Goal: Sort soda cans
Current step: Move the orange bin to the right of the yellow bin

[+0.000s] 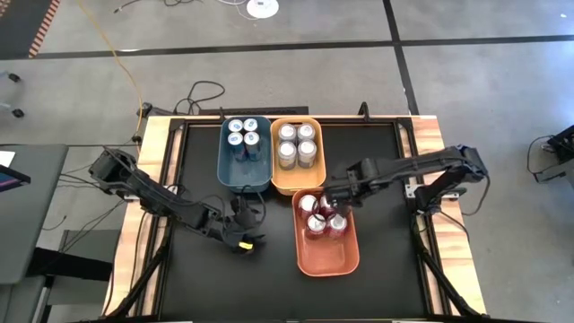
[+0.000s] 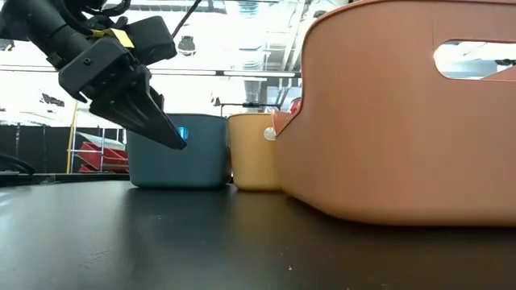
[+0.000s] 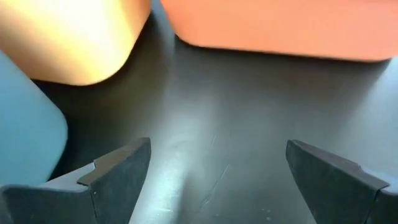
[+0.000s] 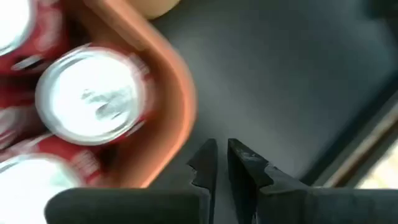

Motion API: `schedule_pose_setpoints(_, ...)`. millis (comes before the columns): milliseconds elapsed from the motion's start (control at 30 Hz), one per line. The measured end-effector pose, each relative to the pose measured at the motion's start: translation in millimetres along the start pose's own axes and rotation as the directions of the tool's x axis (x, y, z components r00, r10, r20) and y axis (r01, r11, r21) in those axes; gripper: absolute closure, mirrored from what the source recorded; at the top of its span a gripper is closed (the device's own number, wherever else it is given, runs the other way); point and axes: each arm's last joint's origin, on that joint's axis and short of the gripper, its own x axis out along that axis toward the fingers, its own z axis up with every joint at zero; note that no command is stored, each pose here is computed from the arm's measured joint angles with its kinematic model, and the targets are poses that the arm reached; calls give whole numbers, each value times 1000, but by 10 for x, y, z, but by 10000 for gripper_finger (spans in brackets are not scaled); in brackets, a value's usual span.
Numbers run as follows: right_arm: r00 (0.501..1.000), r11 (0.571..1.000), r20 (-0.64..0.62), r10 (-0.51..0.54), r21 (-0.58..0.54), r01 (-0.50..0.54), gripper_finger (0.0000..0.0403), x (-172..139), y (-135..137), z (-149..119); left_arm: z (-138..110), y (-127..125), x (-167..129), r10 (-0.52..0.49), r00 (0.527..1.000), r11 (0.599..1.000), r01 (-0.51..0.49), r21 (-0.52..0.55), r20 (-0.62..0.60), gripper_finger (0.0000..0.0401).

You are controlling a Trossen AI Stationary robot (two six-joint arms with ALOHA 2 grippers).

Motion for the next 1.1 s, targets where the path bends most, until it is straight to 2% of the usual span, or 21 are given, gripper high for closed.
schedule_pose_setpoints(100, 997, 997, -37, 73, 36, -72, 327, -36, -49, -17, -14, -34, 68, -4, 1000, 1000, 4, -31, 28, 31)
schedule_pose_setpoints(233, 992, 987, -22, 120, 108, -117, 285, -124, -171, -94, -44, -90, 272, -27, 997, 1000, 28, -9, 76, 43)
schedule_pose_setpoints(433, 990, 973, -19, 137, 192, -131, 199, -130, -253, -402, -87, -120, 588, -23, 990, 999, 18, 35, 139, 68)
schedule_pose_setpoints(567, 992, 973, -15, 126, 196, -121, 180, -86, -276, -594, -61, -141, 730, -24, 982, 999, 16, 41, 189, 78)
schedule_pose_setpoints(733, 985, 970, 40, 168, 171, -172, 215, -139, -274, -746, 8, -231, 843, -67, 961, 994, 42, 98, 269, 93)
schedule_pose_setpoints(933, 972, 966, 84, 218, 121, -227, 320, -219, -263, -836, 73, -275, 1006, -55, 958, 992, 21, 122, 282, 124)
schedule_pose_setpoints(1033, 969, 966, 88, 230, 104, -238, 378, -231, -240, -865, 91, -270, 1082, -81, 958, 991, 49, 123, 274, 137)
schedule_pose_setpoints(1100, 966, 964, 93, 241, 96, -250, 394, -238, -224, -874, 110, -263, 1136, -101, 957, 991, 72, 114, 271, 145)
